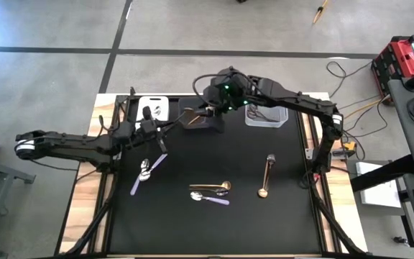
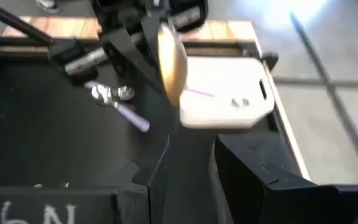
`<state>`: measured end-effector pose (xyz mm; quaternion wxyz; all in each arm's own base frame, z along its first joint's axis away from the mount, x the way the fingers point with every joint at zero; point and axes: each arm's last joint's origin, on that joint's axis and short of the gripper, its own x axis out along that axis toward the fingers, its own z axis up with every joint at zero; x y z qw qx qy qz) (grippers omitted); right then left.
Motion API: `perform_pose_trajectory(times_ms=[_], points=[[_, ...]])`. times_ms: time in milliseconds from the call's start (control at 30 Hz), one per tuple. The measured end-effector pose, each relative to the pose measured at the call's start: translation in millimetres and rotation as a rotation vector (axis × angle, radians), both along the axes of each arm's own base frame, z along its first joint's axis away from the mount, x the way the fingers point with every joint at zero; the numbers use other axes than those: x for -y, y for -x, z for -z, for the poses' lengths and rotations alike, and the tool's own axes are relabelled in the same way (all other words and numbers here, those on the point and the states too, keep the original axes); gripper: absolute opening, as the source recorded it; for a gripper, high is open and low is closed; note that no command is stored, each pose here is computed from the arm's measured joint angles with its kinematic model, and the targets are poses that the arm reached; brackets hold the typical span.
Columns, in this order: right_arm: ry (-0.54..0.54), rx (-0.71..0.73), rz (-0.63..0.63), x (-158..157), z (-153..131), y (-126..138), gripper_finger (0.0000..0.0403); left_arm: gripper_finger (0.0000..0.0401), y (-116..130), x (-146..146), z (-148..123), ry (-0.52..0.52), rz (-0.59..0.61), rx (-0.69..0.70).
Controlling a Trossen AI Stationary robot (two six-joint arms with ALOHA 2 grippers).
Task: Sort silverware by color (type)
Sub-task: Put the gold spoon into the black bin
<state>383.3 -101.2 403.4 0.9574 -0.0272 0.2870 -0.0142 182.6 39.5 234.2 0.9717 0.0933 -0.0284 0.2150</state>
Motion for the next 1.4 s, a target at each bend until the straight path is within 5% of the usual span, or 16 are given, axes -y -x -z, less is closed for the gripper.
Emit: perform_pose_trajectory(times_ms=[333,1033,1400], points=[[0.111,0.106,0.011,2,-3,-9,0.0121,0.0002,0,-2,2,0.037,-0.068,0.0],[0.152,0.238,-0.003,2,9,-23,0.012,0.0002,-8,-3,2,0.062,-0.064,0.057],[0.173,0.242,0.006,3,8,-23,0.0018,0.0009,-8,-3,2,0.066,-0.06,0.061]])
